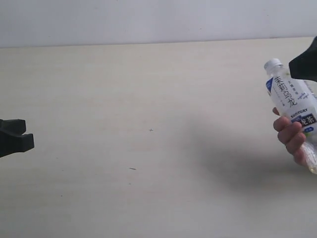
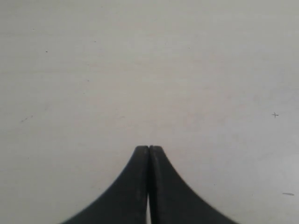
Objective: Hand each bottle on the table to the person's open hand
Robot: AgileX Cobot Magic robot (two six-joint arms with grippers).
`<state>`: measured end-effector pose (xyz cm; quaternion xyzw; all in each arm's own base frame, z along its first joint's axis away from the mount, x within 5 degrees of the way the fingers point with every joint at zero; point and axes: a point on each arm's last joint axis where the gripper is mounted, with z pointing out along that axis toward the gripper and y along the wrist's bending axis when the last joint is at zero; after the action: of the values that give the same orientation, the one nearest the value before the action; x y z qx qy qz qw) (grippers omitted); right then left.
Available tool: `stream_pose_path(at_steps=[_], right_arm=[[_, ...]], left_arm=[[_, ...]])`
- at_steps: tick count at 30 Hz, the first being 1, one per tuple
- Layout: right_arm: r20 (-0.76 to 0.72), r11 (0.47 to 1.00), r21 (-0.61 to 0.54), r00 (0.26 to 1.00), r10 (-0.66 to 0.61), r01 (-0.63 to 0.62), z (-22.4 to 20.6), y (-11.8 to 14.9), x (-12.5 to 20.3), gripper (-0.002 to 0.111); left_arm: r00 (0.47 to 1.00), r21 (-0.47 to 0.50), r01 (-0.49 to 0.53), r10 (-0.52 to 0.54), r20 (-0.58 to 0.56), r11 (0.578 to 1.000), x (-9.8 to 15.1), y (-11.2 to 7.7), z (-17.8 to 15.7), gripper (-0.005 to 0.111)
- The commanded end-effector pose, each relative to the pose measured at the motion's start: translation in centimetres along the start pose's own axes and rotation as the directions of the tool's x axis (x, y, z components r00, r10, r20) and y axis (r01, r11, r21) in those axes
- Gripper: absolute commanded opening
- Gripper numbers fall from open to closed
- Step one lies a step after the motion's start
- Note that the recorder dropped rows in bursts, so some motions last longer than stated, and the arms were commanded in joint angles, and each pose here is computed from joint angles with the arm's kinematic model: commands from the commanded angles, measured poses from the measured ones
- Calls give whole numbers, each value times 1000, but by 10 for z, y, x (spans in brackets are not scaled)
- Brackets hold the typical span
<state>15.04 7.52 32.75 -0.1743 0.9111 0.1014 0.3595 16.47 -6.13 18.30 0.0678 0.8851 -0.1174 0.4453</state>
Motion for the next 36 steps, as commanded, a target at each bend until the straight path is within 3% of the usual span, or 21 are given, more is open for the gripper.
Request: stream_pose_path(at_steps=[1, 5, 14, 36], right_arm=[[118, 987, -159, 993, -14, 33, -23, 12, 20, 37], [247, 949, -315, 967, 65, 17, -37, 23, 35, 0], [345, 933, -358, 932, 110, 22, -56, 24, 48, 0], [347, 933, -359, 932, 110, 23, -57, 24, 48, 0]], left_arm=[[1000, -4, 11, -11, 8, 1000, 0, 1, -1, 0], [1000, -4, 11, -11, 8, 1000, 0, 1, -1, 0], [1000, -4, 11, -11, 8, 1000, 0, 1, -1, 0], [1000, -4, 11, -11, 8, 1000, 0, 1, -1, 0]])
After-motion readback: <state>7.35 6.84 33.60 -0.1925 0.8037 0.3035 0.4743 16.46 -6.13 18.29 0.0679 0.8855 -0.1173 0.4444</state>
